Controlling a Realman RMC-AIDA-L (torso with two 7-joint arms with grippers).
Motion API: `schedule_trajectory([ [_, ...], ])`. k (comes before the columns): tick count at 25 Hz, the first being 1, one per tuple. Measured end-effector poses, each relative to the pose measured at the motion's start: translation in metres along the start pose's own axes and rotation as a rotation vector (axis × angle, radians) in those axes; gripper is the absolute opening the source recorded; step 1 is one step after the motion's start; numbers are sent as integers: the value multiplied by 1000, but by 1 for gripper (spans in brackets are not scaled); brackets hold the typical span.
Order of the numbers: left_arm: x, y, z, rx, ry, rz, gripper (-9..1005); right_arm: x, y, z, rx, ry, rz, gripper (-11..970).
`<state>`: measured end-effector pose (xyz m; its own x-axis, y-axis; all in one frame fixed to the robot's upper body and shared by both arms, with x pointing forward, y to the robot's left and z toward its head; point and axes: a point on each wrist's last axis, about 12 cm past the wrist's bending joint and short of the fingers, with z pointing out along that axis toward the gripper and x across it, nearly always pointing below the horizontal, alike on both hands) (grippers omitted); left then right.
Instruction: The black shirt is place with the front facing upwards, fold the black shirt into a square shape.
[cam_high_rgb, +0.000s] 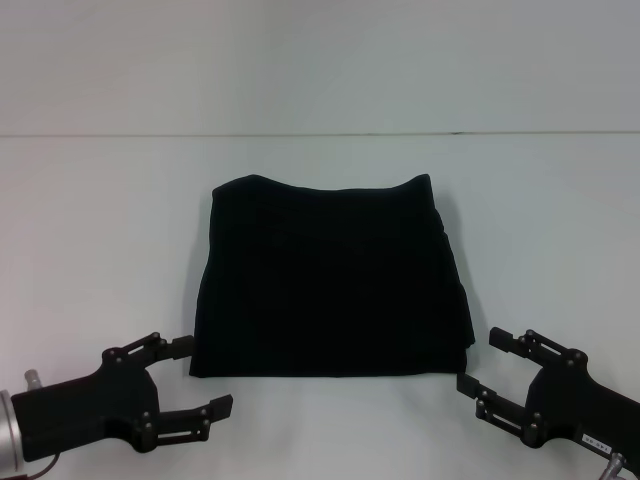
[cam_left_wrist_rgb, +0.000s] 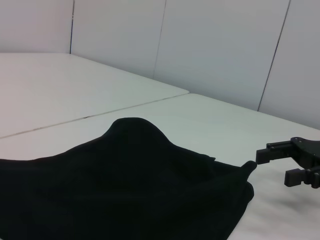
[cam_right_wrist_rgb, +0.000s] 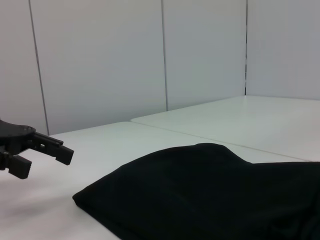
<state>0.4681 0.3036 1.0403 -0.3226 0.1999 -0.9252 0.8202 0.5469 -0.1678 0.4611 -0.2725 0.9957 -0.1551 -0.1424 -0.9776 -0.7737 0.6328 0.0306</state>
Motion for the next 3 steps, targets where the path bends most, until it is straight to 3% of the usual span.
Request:
schedule_trajectory([
  [3, 0, 0, 0, 0, 0, -1, 949, 0, 0, 0, -1, 0, 0, 741],
])
